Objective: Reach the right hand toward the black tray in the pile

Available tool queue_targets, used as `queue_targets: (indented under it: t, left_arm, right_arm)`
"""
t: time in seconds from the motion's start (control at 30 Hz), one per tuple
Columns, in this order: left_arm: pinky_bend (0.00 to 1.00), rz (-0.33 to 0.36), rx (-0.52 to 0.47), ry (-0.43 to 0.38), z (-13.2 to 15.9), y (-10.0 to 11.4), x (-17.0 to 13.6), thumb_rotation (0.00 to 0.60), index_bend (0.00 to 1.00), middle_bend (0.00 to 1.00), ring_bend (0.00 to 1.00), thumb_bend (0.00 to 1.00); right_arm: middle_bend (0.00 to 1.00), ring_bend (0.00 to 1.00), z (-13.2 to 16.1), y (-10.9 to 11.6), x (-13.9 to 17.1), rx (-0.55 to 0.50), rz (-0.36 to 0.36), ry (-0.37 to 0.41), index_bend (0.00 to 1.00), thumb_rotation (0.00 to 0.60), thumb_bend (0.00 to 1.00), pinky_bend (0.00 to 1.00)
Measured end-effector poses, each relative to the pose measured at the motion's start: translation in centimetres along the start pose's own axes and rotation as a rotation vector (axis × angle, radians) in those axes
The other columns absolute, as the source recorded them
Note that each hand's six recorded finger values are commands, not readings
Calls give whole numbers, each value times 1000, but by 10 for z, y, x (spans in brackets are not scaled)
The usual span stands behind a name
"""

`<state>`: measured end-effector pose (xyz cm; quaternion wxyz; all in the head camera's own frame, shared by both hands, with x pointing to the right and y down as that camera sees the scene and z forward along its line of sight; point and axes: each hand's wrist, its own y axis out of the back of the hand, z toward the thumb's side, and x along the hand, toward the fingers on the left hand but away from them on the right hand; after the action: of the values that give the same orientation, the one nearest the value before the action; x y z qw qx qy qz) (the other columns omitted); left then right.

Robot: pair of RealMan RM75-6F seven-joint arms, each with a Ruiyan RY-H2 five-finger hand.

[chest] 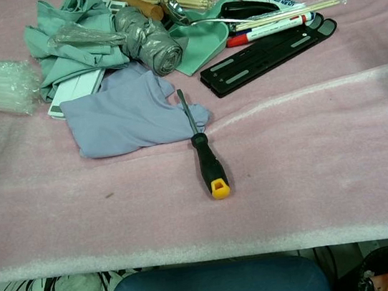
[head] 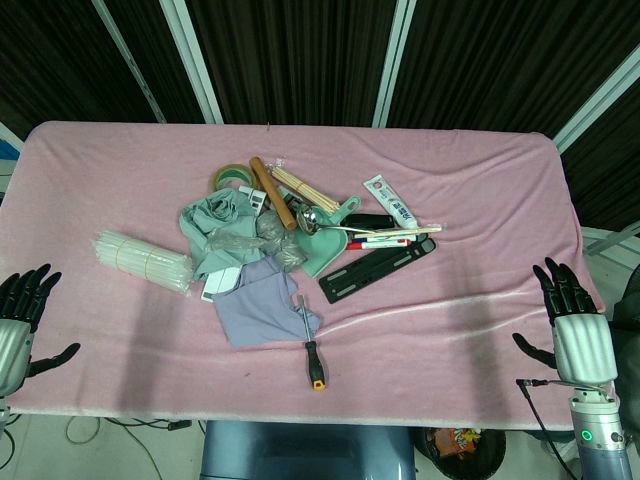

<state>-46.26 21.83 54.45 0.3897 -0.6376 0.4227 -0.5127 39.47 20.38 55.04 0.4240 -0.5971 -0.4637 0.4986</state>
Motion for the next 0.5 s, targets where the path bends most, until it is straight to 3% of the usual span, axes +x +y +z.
queue_targets:
  t: [0.5]
  left_arm:
    - [0,10,-9,5,-2,3,-2,600,0,0,0,0]
  right_arm:
    - [0,0,12,0,-4,-37,10,25,0,600,94,235]
